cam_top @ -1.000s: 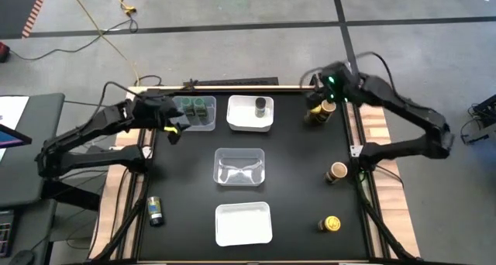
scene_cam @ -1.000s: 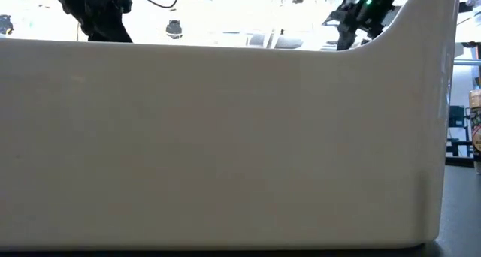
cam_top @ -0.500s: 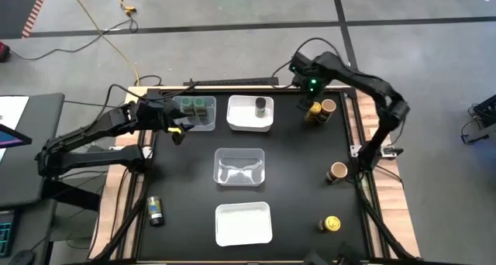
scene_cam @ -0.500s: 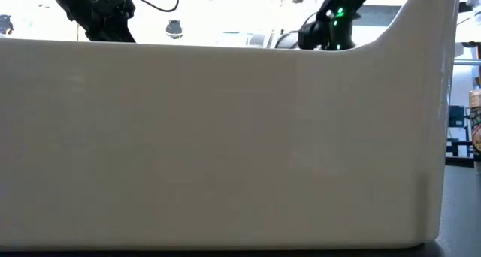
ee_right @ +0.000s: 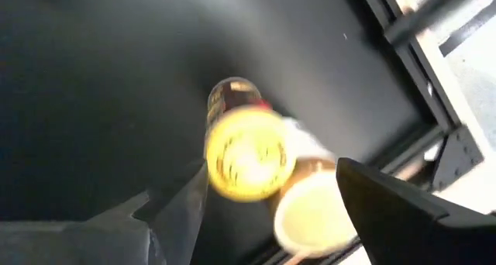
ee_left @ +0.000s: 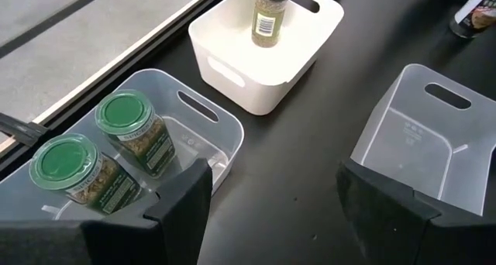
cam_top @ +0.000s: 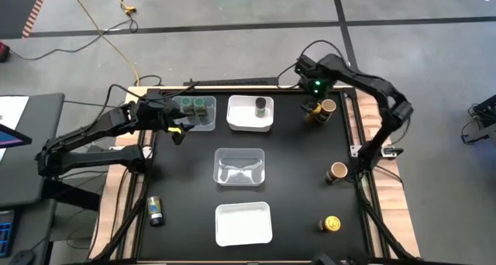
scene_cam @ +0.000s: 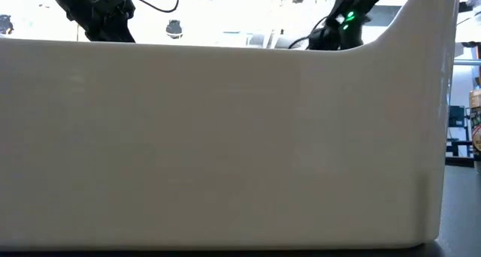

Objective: Sort spices by type
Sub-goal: Put the top brown seasoning bottle into the bottom transparent bin

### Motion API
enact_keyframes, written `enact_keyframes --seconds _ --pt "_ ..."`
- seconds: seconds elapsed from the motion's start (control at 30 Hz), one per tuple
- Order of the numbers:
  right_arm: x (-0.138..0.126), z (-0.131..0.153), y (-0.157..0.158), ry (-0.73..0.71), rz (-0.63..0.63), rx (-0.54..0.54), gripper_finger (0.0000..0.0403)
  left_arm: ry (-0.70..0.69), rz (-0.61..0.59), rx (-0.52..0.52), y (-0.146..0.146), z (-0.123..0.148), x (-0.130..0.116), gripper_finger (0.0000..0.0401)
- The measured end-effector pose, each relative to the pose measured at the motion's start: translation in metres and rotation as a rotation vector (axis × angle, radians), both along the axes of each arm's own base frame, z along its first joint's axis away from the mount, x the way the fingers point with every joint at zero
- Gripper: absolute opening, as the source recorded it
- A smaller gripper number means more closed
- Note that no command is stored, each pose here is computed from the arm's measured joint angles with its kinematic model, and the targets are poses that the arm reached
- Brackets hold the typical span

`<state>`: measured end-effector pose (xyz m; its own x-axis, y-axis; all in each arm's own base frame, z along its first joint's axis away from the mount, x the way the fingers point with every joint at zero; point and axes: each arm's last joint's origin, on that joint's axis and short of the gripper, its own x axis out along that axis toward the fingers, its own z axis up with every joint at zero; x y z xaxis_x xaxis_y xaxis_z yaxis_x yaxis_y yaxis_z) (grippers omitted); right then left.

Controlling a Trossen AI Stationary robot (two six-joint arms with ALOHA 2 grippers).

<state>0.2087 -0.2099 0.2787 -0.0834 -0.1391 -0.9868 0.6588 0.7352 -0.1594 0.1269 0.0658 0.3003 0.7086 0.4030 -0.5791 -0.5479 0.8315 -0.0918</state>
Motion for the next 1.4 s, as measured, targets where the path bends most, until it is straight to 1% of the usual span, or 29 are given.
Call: enact_keyframes --seconds 0.2,0.3,0.37,0.47,0.5,0.57,0.63,0.7,0.77,0.8,0.9,1.0,1.07,1.17,1.23,1.3,1.4 --pt "-0.029 0.037 0.047 -0.143 -0.093 -0.114 0.0317 -0.001 0.002 -0.002 0.0 0.0 0.0 0.0263" --pt "-0.044 0.044 0.064 -0.171 -0.123 -0.158 0.0317 0.001 -0.001 0.002 0.0 0.0 0.0 0.0263" --pt "-0.054 0.042 0.067 -0.17 -0.153 -0.168 0.0317 0.001 0.0 0.004 0.0 0.0 0.0 0.0263" --pt "-0.068 0.032 0.061 -0.13 -0.212 -0.156 0.0317 0.005 0.013 0.013 0.001 0.0 0.0 0.0263" --pt "-0.072 0.027 0.059 -0.113 -0.233 -0.139 0.0317 0.005 0.015 0.015 0.001 0.0 0.0 0.0263" --pt "-0.077 0.018 0.058 -0.103 -0.269 -0.072 0.0317 0.004 0.02 0.012 0.001 0.0 0.0 0.0263" --pt "-0.08 0.01 0.062 -0.097 -0.307 -0.015 0.0317 0.001 0.023 0.008 0.001 0.0 0.0 0.0263" --pt "-0.08 0.008 0.07 -0.089 -0.354 0.003 0.0317 -0.004 0.031 0.0 0.001 0.0 0.0 0.0263" --pt "-0.077 0.01 0.081 -0.117 -0.405 -0.01 0.0317 -0.009 0.038 -0.009 0.001 0.0 0.0 0.0263" --pt "-0.076 0.012 0.086 -0.134 -0.407 -0.022 0.0317 -0.01 0.04 -0.011 0.001 0.0 0.0 0.0263" --pt "-0.073 0.018 0.095 -0.156 -0.367 -0.112 0.0317 -0.008 0.037 -0.006 0.001 0.0 0.0 0.0263" --pt "-0.071 0.019 0.092 -0.164 -0.366 -0.161 0.0317 0.002 0.024 0.012 0.001 0.0 0.0 0.0263" --pt "-0.072 0.018 0.084 -0.182 -0.402 -0.189 0.0317 0.004 0.023 0.015 0.001 0.0 0.0 0.0263" --pt "-0.071 0.017 0.065 -0.247 -0.476 -0.238 0.0317 0.006 0.027 0.019 0.001 0.0 0.0 0.0263" --pt "-0.071 0.015 0.051 -0.293 -0.557 -0.267 0.0317 0.006 0.027 0.019 0.001 0.0 0.0 0.0263" --pt "-0.07 0.011 0.041 -0.323 -0.656 -0.269 0.0317 0.006 0.027 0.019 0.001 0.0 0.0 0.0263" --pt "-0.071 0.0 0.03 -0.284 -0.768 -0.234 0.0317 0.006 0.027 0.019 0.001 0.0 0.0 0.0263"
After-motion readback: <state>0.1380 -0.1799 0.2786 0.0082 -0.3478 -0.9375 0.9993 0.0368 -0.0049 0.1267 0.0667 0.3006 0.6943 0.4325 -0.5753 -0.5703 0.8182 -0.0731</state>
